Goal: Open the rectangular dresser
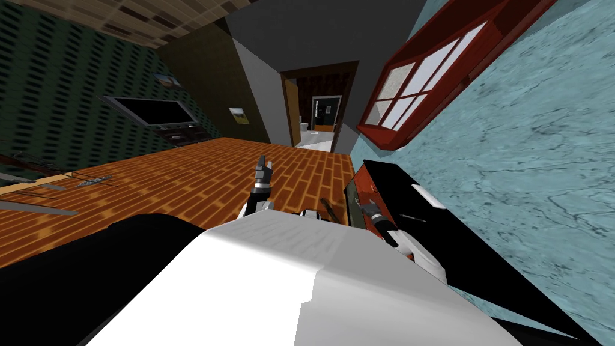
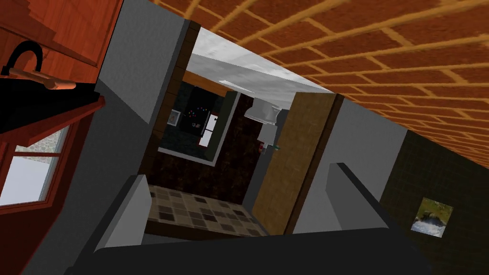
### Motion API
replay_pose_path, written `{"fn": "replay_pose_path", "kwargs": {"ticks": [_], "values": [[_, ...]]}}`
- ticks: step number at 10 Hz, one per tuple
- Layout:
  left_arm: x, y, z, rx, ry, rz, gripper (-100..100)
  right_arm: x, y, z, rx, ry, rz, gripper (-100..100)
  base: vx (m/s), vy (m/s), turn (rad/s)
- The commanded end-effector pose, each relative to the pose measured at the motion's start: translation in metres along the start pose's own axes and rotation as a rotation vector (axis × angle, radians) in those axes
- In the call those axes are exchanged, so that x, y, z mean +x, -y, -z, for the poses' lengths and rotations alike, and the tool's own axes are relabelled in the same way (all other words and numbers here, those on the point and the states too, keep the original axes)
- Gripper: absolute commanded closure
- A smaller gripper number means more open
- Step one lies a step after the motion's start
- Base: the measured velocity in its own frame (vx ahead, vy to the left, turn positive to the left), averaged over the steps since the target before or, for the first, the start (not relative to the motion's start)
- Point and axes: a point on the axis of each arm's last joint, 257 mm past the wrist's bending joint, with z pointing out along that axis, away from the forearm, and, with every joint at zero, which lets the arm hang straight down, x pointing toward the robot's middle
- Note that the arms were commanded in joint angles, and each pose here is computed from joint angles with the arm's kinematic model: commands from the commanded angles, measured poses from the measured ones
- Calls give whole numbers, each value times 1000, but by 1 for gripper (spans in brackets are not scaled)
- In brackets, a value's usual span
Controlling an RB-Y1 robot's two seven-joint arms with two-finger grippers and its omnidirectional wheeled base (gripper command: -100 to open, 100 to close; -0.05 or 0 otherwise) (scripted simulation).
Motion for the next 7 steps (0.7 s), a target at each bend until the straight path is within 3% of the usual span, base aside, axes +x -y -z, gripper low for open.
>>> {"fn": "replay_pose_path", "kwargs": {"ticks": [1, 2, 3, 4, 7], "values": [[0, 0, 0, 0, 0, 0, 0, 35, 23, 4, 27, -90, 125, -100, 120, 88, 14], [0, 0, 0, 0, 0, 0, 0, 55, 41, 7, 43, -145, 206, -100, 105, 91, 29], [0, 0, 0, 0, 0, 0, 0, 55, 41, 7, 43, -145, 206, -100, 76, 59, 11], [0, 0, 0, 0, 0, 0, 0, 69, 58, 10, 56, -188, 286, -100, 77, 49, 30], [0, 0, 0, 0, 0, 0, 0, 91, 79, 17, 73, -249, 363, -100, 69, 50, 20]]}}
